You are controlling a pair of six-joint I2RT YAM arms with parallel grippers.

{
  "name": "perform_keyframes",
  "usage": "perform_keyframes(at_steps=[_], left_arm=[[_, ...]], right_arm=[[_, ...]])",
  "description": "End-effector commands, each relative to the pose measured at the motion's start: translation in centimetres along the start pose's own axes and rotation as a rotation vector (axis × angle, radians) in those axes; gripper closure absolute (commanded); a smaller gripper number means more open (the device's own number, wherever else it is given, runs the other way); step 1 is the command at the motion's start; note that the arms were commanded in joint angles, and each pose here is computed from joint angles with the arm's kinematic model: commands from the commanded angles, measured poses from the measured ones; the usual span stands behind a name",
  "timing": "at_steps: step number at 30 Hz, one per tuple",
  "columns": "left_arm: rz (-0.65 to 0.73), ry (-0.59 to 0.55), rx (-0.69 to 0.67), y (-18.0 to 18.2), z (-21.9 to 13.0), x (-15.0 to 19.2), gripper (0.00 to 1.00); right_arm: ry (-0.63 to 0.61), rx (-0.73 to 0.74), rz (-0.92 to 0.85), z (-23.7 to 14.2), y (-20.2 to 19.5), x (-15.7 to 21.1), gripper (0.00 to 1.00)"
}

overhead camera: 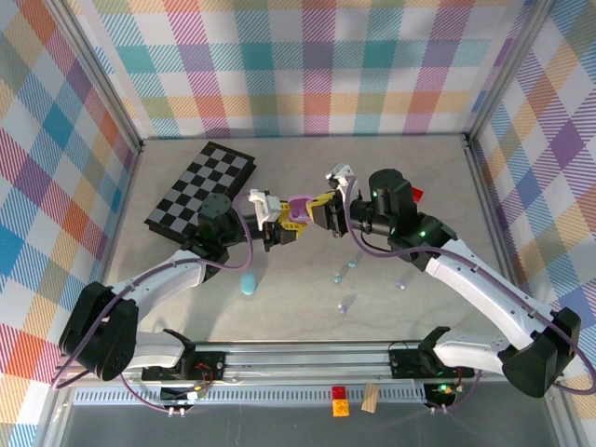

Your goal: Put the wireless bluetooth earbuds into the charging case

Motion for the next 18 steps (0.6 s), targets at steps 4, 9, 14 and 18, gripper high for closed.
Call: perform_keyframes(at_steps=[4,9,14,18], left_arm=[[0.042,-0.074,0.041,0.0,0.3,-1.7,0.65],[0.044,-0.077,0.047,0.0,0.3,-1.7,0.65],[0.042,-0.075,0.049,0.0,0.3,-1.6,0.65],[0.044,-0.076,0.052,0.0,0.3,-1.6,0.65]], right_arm=[[0.01,-0.006,0.018,-0.1,-0.5,0.7,0.82],[0.019,-0.019,0.024,0.3,-0.6,0.8,0.82],[0.009,-0.046,0.035,0.5,-0.5,0.5,0.82],[0.004,-0.058,0.039,0.8,-0.5,0.4,0.82]])
Point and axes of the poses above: each hand's point on the last joint's axis, 136 mm out from that joint toward the fingers, its own z axis out along the fingers, its own y axis along the line the jaws close on, x = y × z, the point moved 10 cm from there along -z, back along the fingers, and after that the axes turned 10 degrees about z, right-handed, at the moved point
